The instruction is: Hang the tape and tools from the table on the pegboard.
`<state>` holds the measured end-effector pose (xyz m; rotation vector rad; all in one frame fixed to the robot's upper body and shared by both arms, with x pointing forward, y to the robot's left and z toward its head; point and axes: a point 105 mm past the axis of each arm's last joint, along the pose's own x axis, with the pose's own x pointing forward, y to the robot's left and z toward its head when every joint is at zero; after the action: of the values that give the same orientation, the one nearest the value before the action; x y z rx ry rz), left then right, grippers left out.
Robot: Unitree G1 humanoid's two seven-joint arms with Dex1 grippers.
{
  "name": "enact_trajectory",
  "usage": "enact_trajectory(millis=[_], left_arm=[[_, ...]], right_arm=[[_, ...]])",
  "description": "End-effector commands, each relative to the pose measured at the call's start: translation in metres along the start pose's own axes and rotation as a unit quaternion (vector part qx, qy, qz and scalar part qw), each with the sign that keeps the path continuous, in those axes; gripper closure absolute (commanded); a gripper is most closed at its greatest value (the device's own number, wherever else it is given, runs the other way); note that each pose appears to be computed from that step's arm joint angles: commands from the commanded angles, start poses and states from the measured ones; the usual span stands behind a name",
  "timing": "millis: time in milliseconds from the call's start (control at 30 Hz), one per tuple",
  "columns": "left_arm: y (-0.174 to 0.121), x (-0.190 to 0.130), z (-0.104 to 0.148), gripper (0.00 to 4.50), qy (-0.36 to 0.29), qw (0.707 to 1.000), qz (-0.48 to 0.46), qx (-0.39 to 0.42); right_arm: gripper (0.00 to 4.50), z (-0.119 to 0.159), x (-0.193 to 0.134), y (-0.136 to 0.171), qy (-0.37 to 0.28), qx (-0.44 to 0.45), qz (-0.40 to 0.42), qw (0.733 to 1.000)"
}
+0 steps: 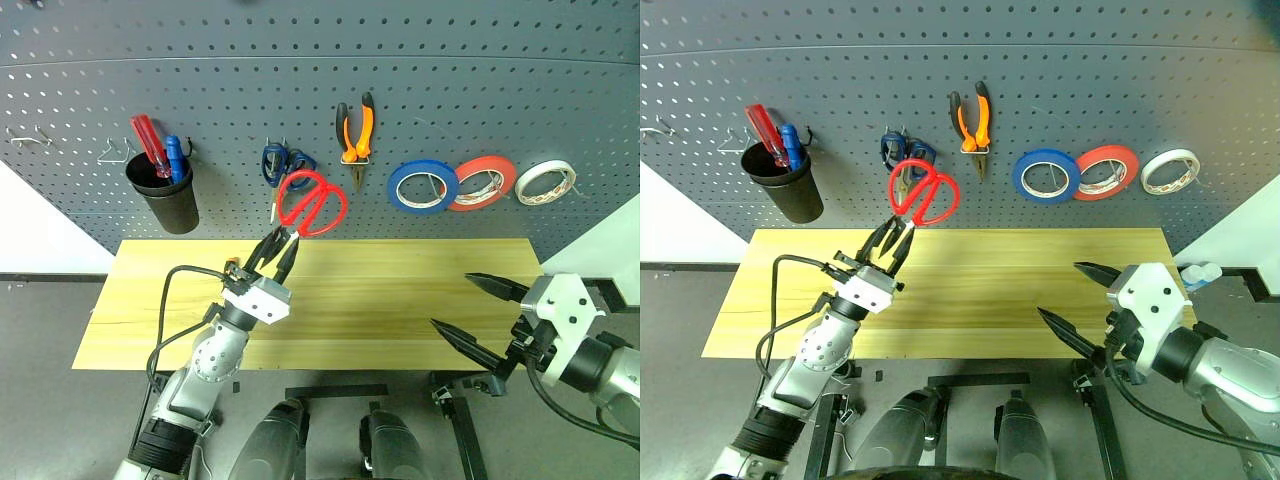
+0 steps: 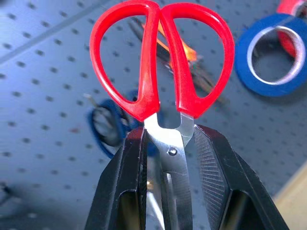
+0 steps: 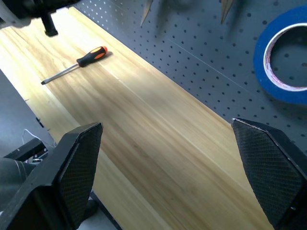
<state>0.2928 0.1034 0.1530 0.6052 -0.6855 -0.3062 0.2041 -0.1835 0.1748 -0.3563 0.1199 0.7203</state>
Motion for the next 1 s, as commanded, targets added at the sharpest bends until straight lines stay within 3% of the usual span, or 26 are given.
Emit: enact_trajectory(millis=[33, 767, 1000], left_arm=[[0.01, 0.004, 0.0, 3.4, -0.009, 1.0, 0.023, 0.013], [0.027, 0.008, -0.016, 3.4, 0.003, 0.998, 0.057, 0.038], [0.037, 0.01, -0.017, 3.4, -0.002, 0.996, 0.07, 0.051]], right_arm=[[0.0, 0.006, -0.002, -0.002, -0.006, -0.018, -0.001, 1.0], [0.0, 0.005, -0.004, -0.003, -0.003, -0.022, -0.004, 1.0], [0.0, 0.043, -0.018, -0.011, -0.083, -0.038, -0.006, 0.996]])
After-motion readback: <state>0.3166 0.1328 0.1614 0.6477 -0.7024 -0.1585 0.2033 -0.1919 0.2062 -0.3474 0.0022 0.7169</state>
